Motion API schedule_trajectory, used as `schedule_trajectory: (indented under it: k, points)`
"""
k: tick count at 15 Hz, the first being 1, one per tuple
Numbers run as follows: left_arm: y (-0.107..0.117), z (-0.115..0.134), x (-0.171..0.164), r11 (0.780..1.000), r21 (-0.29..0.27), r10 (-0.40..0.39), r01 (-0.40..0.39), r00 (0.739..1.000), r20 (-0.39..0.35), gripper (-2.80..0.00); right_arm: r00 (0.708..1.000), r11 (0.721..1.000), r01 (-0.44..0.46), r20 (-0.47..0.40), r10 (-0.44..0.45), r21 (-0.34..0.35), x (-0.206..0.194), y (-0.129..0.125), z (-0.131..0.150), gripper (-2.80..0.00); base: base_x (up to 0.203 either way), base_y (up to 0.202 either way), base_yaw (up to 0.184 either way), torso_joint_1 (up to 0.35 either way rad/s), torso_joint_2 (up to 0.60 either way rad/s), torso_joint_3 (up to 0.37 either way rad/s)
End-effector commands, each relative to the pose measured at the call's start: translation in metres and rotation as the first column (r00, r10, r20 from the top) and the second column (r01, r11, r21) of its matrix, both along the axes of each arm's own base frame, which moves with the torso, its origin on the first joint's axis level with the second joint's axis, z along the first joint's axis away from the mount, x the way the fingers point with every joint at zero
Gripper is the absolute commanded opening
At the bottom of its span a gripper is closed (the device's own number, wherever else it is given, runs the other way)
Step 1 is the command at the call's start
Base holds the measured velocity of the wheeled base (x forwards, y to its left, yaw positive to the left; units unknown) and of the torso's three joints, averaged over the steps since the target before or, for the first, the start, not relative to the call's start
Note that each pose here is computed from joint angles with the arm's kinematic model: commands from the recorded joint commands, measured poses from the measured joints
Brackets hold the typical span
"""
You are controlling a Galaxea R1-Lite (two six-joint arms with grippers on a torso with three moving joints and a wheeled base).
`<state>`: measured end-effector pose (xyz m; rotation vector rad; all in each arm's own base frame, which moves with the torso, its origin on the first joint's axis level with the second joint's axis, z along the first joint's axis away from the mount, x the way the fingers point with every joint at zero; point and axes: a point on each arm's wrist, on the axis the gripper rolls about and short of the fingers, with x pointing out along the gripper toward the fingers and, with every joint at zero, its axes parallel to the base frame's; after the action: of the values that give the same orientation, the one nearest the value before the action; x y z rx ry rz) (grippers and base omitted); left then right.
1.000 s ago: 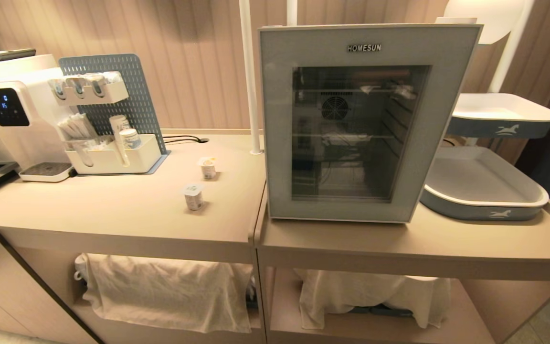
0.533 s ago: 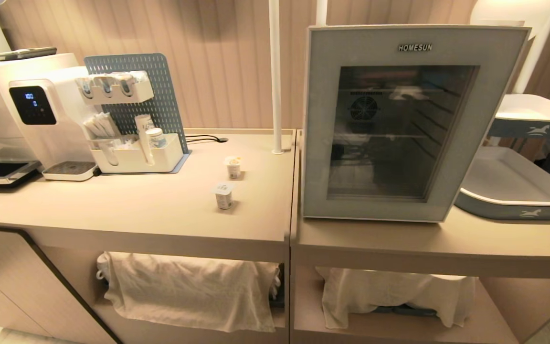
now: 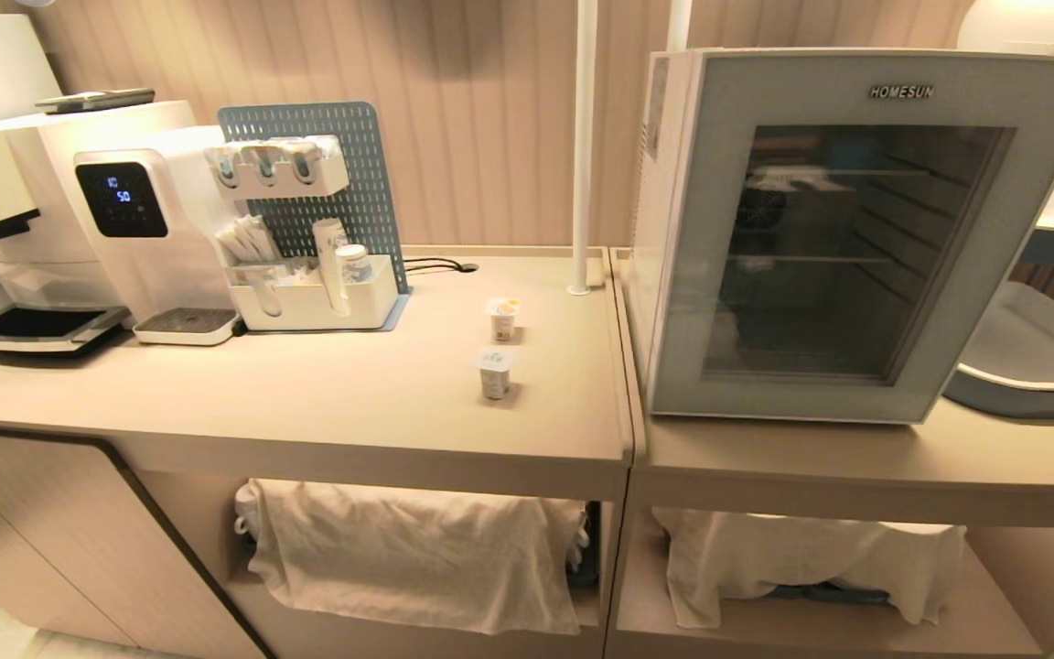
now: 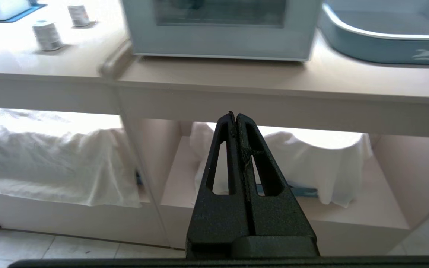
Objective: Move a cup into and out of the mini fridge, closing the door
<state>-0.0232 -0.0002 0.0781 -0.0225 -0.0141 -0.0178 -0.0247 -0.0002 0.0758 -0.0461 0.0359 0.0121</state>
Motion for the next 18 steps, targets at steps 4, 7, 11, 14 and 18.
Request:
schedule_trajectory:
  k: [4, 7, 11, 14, 18]
  points:
    - [0.0, 0.0001, 0.0, 1.0, 0.0, -0.001, 0.001, 1.0, 0.001, -2.8, 1.0, 1.0, -0.001, -0.002, 0.001, 0.0, 0.0001, 0.0, -0.0001, -2.8, 0.0, 0.193, 0.002, 0.0, 0.0, 0.001]
    - [0.0, 0.0001, 0.0, 1.0, 0.0, -0.001, 0.001, 1.0, 0.001, -2.8, 1.0, 1.0, -0.001, 0.0, 0.001, 0.001, 0.0, 0.0, -0.0001, -2.8, 0.0, 0.193, -0.001, 0.003, 0.0, 0.002]
    - [0.0, 0.0001, 0.0, 1.0, 0.0, -0.001, 0.001, 1.0, 0.001, -2.8, 1.0, 1.0, 0.0, -0.001, 0.0, 0.001, 0.0, 0.0, -0.0001, -2.8, 0.0, 0.192, 0.001, 0.003, 0.0, 0.002]
    - [0.0, 0.0001, 0.0, 1.0, 0.0, 0.0, 0.0, 1.0, 0.001, -2.8, 1.0, 1.0, 0.001, 0.0, -0.001, 0.001, 0.0001, 0.0, 0.0, -2.8, 0.0, 0.192, 0.0, 0.001, 0.0, 0.002]
    - [0.0, 0.0001, 0.0, 1.0, 0.0, 0.001, -0.001, 1.0, 0.001, -2.8, 1.0, 1.0, 0.001, 0.001, -0.001, 0.001, 0.0, 0.0, 0.0, -2.8, 0.0, 0.195, 0.002, 0.001, 0.0, 0.001]
